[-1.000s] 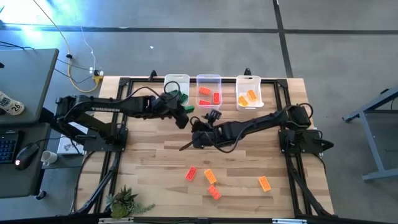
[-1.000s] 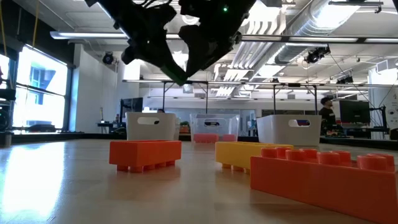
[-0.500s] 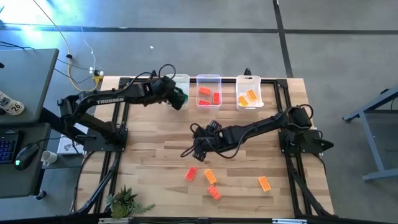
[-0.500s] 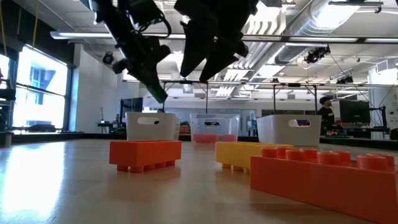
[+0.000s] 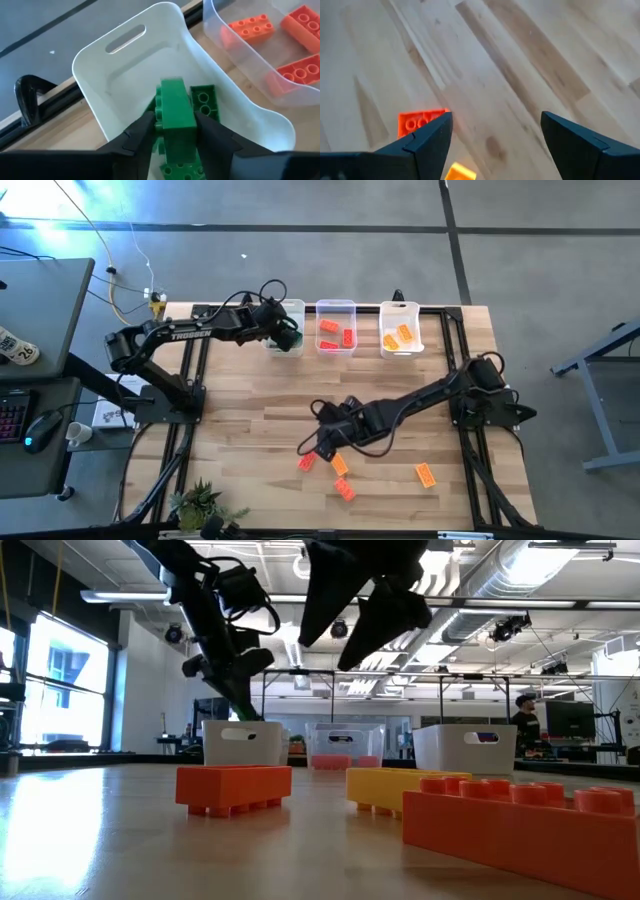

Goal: Sort & place blocks by color
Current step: Put the green game piece into the left white bin, then put the orange game piece into the transparent bin

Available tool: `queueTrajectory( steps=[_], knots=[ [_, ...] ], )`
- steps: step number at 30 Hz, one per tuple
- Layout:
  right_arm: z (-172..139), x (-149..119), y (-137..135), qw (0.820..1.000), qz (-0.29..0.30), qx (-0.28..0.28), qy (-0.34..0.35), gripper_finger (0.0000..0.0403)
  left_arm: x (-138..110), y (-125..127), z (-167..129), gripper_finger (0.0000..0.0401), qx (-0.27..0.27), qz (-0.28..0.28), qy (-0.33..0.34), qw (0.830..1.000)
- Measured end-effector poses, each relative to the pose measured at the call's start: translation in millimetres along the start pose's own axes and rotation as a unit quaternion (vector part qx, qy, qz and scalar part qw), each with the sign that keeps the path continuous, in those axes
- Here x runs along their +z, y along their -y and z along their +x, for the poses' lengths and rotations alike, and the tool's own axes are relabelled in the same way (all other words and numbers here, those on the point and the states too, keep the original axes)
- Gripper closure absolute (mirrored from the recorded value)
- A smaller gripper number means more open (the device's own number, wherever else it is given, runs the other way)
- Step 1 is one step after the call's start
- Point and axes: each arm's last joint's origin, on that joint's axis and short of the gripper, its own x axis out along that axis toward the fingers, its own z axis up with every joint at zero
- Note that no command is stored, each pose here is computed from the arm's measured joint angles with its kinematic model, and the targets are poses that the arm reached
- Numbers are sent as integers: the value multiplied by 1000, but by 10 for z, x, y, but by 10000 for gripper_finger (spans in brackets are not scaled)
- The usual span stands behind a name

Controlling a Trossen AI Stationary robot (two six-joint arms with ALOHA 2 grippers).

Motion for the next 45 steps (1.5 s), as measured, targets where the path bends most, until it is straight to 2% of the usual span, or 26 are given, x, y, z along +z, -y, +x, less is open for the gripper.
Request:
queueTrajectory(
  steps=[7,12,21,23,25,28,31,45],
  knots=[
    [-60,-162,-49,999,12,-20,-24,112,-1,2,0,239,-4,30,-1,1000],
    [-107,-267,-65,998,17,-46,-28,112,-2,7,0,208,-12,31,-3,999],
    [-172,-406,-107,996,41,-61,-43,112,-2,9,-1,166,-15,30,-4,999],
    [-186,-435,-109,996,43,-66,-47,112,-5,15,-1,163,-27,24,-8,999],
    [-200,-464,-105,995,42,-74,-52,112,-14,42,-5,163,-64,23,-19,997],
    [-217,-498,-98,994,32,-84,-58,112,-43,130,-36,164,-120,16,-36,992],
    [-222,-506,-76,993,36,-99,-54,112,-99,263,-95,165,-153,11,-50,987],
    [-236,-518,39,986,15,-152,-65,112,-541,962,-539,165,-225,9,-104,969]
  ],
)
